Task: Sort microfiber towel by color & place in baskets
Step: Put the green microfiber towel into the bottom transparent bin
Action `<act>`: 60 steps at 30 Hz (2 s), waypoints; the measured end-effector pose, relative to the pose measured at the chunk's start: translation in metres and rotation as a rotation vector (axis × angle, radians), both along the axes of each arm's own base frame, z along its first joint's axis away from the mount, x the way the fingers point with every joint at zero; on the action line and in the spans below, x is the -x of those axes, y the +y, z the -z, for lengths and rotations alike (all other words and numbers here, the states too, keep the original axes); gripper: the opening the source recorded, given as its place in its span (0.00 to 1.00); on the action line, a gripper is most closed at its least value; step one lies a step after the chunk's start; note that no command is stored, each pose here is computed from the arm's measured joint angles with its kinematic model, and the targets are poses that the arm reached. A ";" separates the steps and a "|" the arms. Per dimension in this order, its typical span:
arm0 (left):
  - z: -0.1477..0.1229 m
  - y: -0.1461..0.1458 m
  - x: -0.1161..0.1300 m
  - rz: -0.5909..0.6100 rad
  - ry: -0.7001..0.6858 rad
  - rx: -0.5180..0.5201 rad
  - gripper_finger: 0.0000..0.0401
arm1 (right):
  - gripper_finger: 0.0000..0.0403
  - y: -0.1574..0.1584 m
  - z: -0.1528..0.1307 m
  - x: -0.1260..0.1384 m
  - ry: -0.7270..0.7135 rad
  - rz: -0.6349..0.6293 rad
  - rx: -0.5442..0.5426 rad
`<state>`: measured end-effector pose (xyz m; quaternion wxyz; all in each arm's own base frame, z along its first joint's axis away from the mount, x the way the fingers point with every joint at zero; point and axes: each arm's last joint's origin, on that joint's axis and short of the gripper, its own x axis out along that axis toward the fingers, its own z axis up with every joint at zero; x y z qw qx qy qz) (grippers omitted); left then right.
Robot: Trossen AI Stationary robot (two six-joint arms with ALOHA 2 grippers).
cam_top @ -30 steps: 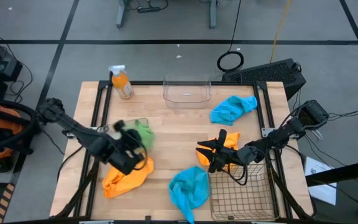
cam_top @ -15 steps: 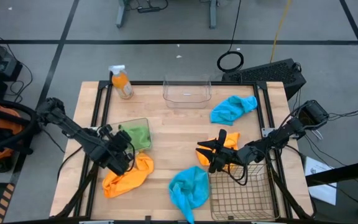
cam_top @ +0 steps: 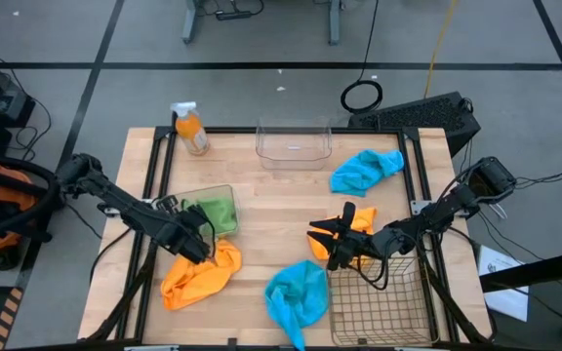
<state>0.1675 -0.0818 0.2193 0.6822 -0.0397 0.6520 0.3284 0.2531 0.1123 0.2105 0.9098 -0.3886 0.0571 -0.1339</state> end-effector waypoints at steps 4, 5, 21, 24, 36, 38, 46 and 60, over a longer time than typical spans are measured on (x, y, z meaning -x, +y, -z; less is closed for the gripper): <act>0.000 0.005 -0.002 -0.014 0.009 0.002 0.11 | 0.30 0.000 0.000 0.000 0.000 0.001 0.000; 0.000 0.006 -0.003 -0.020 0.010 0.002 0.14 | 0.30 0.000 0.000 0.000 0.000 0.000 0.000; -0.003 0.008 0.004 -0.045 0.181 0.146 0.50 | 0.30 0.000 0.000 0.000 0.002 0.002 0.001; -0.011 0.007 0.003 -0.052 0.181 0.148 0.50 | 0.30 -0.001 0.000 0.000 0.003 0.003 0.002; -0.050 0.004 -0.017 0.099 -0.019 0.056 0.49 | 0.30 -0.002 0.000 -0.001 0.003 0.008 0.000; -0.048 0.003 -0.021 0.178 -0.039 0.047 0.49 | 0.30 -0.002 0.000 -0.001 0.003 0.008 -0.001; -0.032 0.003 -0.026 0.321 -0.060 -0.020 0.40 | 0.30 -0.002 0.001 -0.001 0.008 0.008 0.001; 0.012 0.017 0.002 0.292 -0.052 -0.050 0.03 | 0.30 -0.002 0.002 -0.001 0.015 0.008 0.005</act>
